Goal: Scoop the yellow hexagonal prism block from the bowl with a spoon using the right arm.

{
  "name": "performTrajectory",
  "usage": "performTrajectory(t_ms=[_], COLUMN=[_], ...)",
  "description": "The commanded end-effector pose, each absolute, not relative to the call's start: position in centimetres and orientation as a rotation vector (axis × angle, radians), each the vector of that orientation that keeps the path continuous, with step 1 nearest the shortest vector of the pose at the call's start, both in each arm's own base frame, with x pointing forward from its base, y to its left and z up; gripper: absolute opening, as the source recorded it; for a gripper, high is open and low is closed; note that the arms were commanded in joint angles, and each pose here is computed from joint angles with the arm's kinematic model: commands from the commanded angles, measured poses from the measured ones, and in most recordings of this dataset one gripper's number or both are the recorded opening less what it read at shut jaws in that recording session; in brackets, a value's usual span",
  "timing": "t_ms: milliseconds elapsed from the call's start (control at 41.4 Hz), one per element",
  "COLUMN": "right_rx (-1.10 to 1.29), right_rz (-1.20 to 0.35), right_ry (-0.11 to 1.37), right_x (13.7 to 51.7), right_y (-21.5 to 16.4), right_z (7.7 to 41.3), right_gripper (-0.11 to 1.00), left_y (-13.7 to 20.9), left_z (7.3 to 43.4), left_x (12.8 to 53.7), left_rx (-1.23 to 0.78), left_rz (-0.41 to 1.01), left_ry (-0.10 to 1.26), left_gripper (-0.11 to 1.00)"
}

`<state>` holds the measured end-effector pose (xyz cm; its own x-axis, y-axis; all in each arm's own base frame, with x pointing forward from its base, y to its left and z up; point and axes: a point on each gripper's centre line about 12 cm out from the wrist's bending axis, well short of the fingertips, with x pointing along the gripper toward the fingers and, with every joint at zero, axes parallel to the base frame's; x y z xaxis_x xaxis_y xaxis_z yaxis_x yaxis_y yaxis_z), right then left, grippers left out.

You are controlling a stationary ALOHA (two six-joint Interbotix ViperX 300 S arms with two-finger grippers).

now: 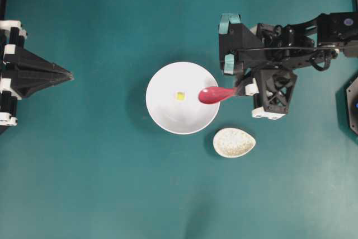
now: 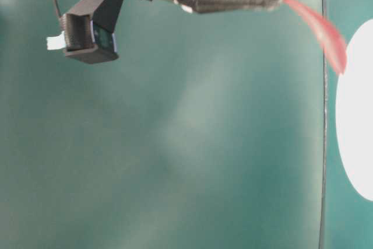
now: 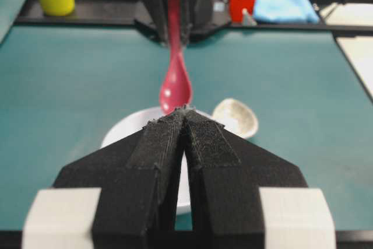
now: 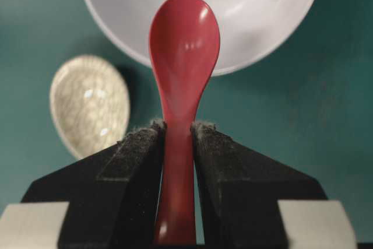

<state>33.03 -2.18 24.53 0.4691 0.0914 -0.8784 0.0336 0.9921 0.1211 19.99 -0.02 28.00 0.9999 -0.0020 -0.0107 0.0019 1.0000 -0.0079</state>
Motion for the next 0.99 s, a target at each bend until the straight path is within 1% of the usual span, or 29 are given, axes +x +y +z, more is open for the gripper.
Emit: performTrajectory(t_ms=[0,242,508,726,967], right_rx=[0.139,0.159,0.165,0.171,0.16], right_rz=[0.028,0.009,0.006,0.014,0.023], right_ry=[1.06,1.078,1.085,1.156,1.22], right_x=[32.7,32.6,33.2,34.2,36.2], right_y=[-2.2,-2.2,-2.4,-2.6,-2.9], right_z=[25.9,25.9,26.0,25.9,25.9], right_gripper=[0.25,0.25,0.25,0.25,0.25], left_y=[-0.1,-0.1,-0.1,-0.1,-0.1], left_z=[29.0,29.0,29.0,29.0,29.0], left_x=[20.3,20.3,20.3,20.3,20.3], left_rx=[-0.008,-0.008,-0.005,-0.006,-0.008], left_rz=[-0.004,-0.004,-0.004,-0.004,-0.004], left_ry=[-0.014,-0.015,-0.015,-0.017,-0.017], left_gripper=[0.0,0.0,0.0,0.0,0.0])
